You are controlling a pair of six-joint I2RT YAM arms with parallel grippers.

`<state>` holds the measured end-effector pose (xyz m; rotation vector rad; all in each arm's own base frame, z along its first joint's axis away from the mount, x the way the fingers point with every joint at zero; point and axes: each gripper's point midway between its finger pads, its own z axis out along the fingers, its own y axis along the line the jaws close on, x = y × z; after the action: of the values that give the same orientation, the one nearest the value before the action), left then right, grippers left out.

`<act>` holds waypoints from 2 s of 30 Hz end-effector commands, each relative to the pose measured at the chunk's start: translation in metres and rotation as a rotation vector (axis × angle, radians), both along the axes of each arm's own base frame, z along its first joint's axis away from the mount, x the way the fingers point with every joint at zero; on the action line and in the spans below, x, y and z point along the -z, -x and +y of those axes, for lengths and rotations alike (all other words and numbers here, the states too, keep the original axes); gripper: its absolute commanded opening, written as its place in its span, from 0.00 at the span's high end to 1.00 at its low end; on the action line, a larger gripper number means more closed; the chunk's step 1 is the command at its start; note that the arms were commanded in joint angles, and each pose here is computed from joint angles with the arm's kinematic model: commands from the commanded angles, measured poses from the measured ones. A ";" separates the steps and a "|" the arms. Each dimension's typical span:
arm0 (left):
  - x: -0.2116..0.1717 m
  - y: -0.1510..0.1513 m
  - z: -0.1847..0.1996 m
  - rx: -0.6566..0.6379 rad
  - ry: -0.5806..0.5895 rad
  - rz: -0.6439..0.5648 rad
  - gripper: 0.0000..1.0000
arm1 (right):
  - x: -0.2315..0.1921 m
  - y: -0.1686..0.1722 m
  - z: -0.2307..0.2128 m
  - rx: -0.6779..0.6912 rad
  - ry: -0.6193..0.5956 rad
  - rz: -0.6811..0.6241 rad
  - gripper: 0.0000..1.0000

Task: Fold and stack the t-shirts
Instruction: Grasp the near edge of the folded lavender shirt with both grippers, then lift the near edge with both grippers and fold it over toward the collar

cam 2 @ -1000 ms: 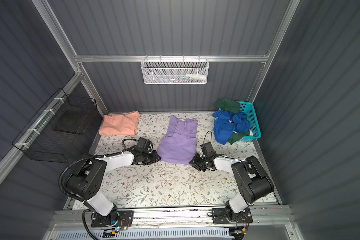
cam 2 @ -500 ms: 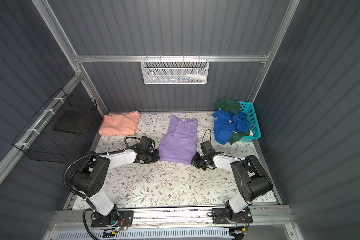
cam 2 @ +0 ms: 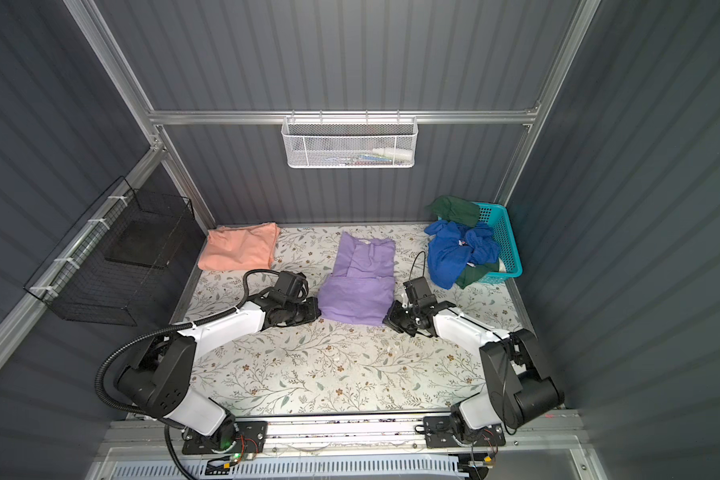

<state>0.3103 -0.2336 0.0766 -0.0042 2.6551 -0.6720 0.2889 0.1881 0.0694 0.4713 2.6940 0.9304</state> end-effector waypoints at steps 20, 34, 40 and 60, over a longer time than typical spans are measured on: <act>-0.084 0.047 0.012 0.073 0.020 -0.164 1.00 | -0.077 0.036 0.000 -0.080 0.053 -0.160 1.00; -0.112 0.093 0.026 0.070 0.132 -0.202 1.00 | -0.112 0.075 0.003 -0.105 0.021 -0.256 1.00; -0.135 0.110 0.028 0.089 0.173 -0.228 1.00 | -0.127 0.092 0.008 -0.124 0.011 -0.276 1.00; -0.118 0.079 0.017 0.106 0.007 -0.191 1.00 | -0.123 0.064 0.001 -0.062 0.056 -0.291 1.00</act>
<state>0.2230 -0.2156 0.1872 0.1462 2.5000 -0.7392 0.2127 0.1907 0.1788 0.2234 2.5283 0.8445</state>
